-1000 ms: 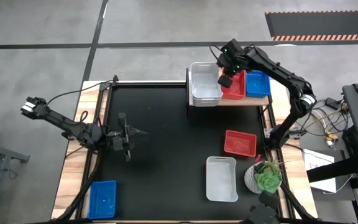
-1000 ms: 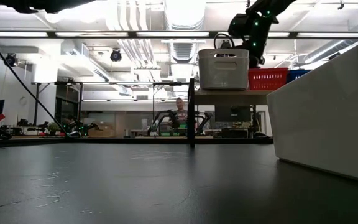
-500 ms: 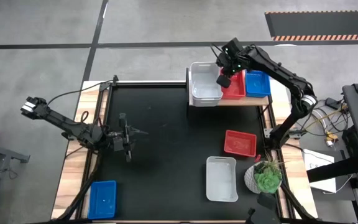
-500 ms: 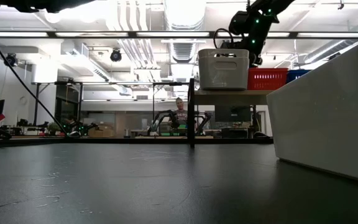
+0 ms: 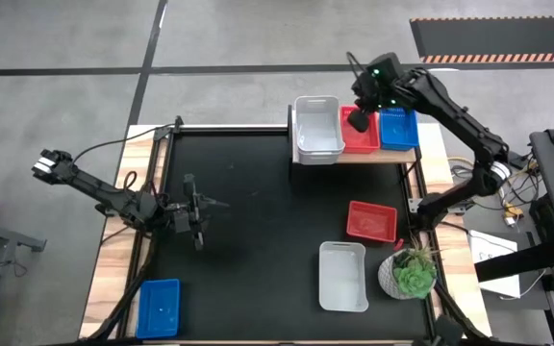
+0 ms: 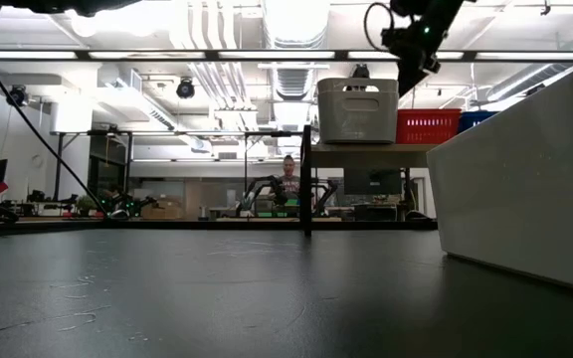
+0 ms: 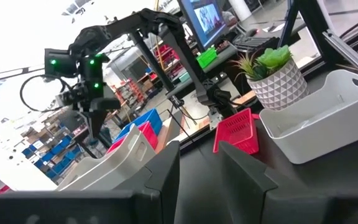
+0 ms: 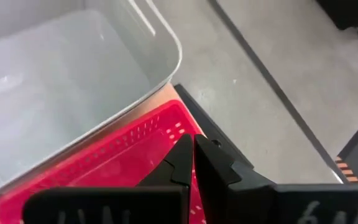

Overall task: Stack baskets on shelf by color
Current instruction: Stack the gray bin on top of the gray bins on the shelf

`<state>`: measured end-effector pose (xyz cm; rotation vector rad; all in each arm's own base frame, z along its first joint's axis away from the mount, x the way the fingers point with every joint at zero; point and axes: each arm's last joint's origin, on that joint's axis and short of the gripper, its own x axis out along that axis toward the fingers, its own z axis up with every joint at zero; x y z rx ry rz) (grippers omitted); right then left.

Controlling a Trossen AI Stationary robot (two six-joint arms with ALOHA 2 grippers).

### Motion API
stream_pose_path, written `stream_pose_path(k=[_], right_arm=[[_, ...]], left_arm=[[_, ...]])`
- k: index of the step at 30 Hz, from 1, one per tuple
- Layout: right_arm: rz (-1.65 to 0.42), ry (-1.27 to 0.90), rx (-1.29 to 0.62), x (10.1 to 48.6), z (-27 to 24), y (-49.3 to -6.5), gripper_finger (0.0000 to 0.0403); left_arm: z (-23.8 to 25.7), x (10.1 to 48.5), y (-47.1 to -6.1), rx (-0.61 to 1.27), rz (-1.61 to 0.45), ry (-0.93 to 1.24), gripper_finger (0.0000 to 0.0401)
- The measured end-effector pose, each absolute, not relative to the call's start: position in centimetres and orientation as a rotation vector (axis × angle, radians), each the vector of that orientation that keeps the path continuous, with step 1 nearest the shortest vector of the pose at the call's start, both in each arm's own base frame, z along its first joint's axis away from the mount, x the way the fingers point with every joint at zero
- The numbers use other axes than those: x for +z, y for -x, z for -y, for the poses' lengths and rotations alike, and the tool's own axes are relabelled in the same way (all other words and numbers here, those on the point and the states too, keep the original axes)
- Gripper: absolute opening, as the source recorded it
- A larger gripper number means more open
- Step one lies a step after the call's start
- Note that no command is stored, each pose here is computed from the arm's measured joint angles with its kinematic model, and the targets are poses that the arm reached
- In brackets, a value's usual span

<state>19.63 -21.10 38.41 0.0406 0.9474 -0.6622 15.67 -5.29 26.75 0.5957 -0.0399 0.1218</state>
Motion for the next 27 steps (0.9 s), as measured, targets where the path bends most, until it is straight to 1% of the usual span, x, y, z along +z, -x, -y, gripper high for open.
stream_pose_path(k=[5, 9, 12, 16, 19, 23, 25, 27], right_arm=[[-0.879, -0.103, -0.749, 38.0, 20.6, -19.0, 0.0009], [-0.914, -0.150, -0.879, 36.3, 21.0, -18.4, 0.0009], [-0.946, -0.197, -0.896, 34.7, 21.3, -18.3, 0.0009], [-0.956, -0.195, -0.888, 33.6, 21.6, -18.5, 0.0009], [-0.918, -0.191, -0.874, 34.6, 20.8, -18.6, 0.0009], [-0.762, -0.163, -0.755, 37.8, 16.0, -19.0, 0.0009], [-0.681, -0.103, -0.715, 39.2, 13.2, -19.0, 0.0009], [-0.610, -0.052, -0.658, 40.0, 10.3, -18.5, 0.0009]], left_arm=[[5.3, 26.8, -15.7, 0.127, 0.039, -0.596, 0.0092], [5.2, 26.7, -15.7, 0.137, 0.032, -0.597, 0.0093], [5.2, 26.7, -15.7, 0.138, 0.032, -0.597, 0.0093], [5.2, 26.7, -15.7, 0.138, 0.031, -0.603, 0.0092], [5.2, 27.1, -15.7, 0.149, 0.055, -0.637, 0.0093], [5.2, 29.3, -15.6, 0.215, 0.196, -0.683, 0.0092], [5.2, 29.9, -15.5, 0.220, 0.253, -0.637, 0.0092], [5.4, 30.0, -15.8, 0.186, 0.302, -0.559, 0.0092]])
